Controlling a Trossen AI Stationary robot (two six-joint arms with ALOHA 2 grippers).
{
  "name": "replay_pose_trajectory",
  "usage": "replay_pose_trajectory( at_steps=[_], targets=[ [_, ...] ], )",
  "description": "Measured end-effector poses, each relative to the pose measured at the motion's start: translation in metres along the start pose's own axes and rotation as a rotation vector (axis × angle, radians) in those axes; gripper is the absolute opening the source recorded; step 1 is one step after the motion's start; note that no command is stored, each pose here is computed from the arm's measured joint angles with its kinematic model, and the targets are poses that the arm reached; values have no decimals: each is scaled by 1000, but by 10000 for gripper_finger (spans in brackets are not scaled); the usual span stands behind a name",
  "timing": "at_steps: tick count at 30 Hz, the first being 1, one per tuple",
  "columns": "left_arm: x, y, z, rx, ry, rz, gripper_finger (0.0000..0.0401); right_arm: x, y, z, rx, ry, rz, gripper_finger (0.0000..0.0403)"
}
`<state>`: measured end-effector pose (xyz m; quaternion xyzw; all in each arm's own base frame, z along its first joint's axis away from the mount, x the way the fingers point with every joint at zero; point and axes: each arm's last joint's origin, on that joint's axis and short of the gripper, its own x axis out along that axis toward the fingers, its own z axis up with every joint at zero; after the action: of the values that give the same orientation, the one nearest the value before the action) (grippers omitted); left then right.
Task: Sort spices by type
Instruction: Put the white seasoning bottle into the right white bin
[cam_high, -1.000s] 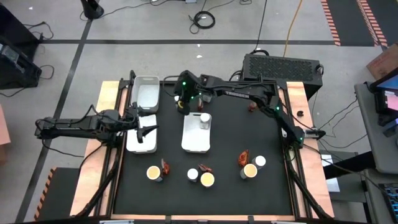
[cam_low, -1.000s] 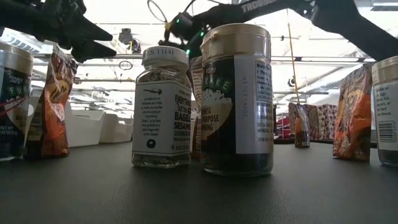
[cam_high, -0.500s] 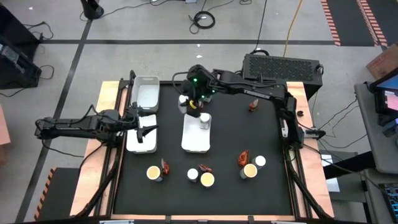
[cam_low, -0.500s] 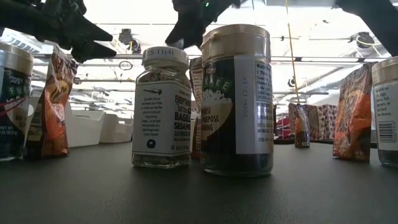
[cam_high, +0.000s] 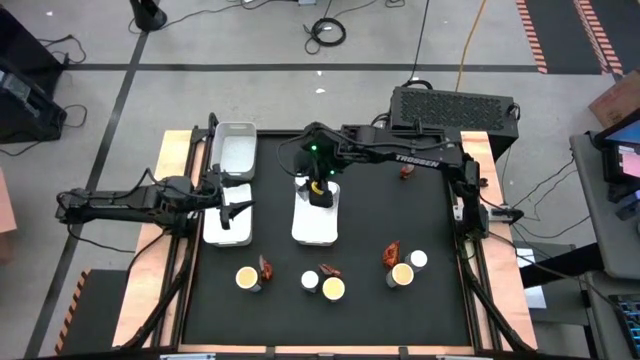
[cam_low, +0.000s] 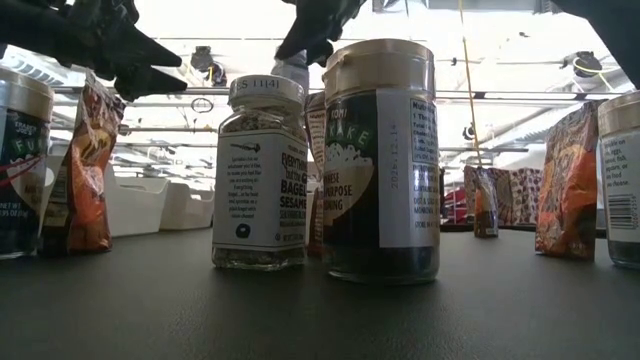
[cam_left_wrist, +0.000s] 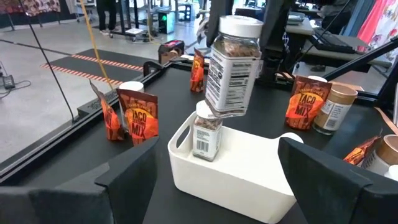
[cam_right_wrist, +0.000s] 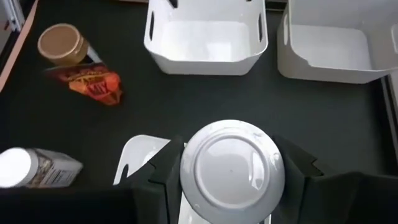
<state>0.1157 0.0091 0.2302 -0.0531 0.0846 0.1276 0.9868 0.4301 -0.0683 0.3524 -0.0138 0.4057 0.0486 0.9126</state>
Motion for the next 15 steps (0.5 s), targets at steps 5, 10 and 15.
replay_pose_trajectory(
  at_steps=[5, 10, 15],
  targets=[
    [0, 0, 0, 0, -1, 9, 327, -8, 9, -2, -46, 32, 18, 144],
    [0, 1, 0, -17, -3, 23, 327, -33, 14, -8, -59, 29, 63, 143],
    [0, 1, 0, -26, -5, 36, 327, -56, 19, -26, -61, -29, 45, 144]
  ],
)
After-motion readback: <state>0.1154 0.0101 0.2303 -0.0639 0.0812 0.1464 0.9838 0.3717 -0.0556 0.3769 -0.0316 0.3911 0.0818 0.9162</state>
